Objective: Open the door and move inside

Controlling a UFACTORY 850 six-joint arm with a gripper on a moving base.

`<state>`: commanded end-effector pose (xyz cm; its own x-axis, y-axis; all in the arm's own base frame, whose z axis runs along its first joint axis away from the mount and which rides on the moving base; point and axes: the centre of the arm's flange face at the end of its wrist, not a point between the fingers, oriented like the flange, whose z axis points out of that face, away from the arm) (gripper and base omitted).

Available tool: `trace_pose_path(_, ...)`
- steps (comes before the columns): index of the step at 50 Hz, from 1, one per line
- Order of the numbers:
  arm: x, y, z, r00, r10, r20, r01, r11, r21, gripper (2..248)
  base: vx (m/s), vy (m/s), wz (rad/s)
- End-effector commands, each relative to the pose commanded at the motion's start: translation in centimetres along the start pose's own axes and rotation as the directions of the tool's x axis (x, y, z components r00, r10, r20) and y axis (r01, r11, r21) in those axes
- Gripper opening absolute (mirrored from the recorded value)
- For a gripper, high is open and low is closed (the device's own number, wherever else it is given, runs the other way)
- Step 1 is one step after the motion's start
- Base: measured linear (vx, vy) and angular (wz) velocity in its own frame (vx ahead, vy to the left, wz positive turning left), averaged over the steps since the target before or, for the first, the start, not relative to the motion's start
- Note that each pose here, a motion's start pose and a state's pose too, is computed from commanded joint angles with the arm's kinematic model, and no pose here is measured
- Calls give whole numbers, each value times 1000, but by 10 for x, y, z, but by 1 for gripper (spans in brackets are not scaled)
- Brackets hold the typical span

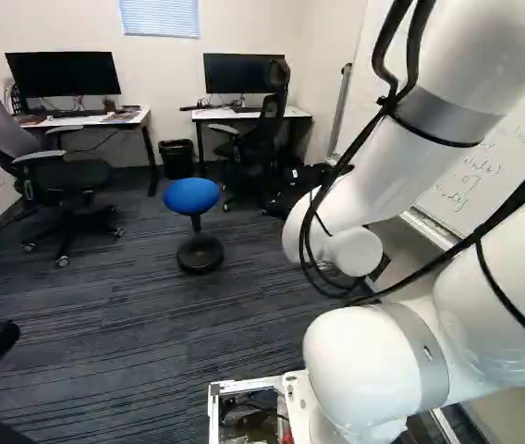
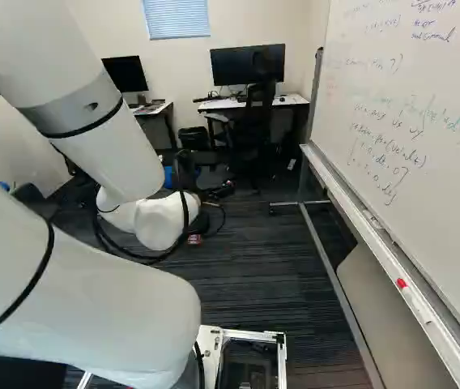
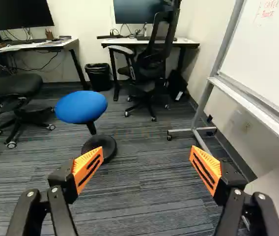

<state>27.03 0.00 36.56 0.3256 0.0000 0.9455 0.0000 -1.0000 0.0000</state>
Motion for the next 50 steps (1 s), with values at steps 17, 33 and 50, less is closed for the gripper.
trace_pose_path(17, 0, 0, 0, 1000, 0, 0, 0, 1000, 0, 247, 178, 7, -6)
trace_pose_path(33, 0, 0, 0, 1000, 0, 0, 0, 1000, 0, 247, 171, 3, -9)
trace_pose_path(50, 0, 0, 0, 1000, 0, 0, 0, 1000, 0, 247, 171, 5, -8)
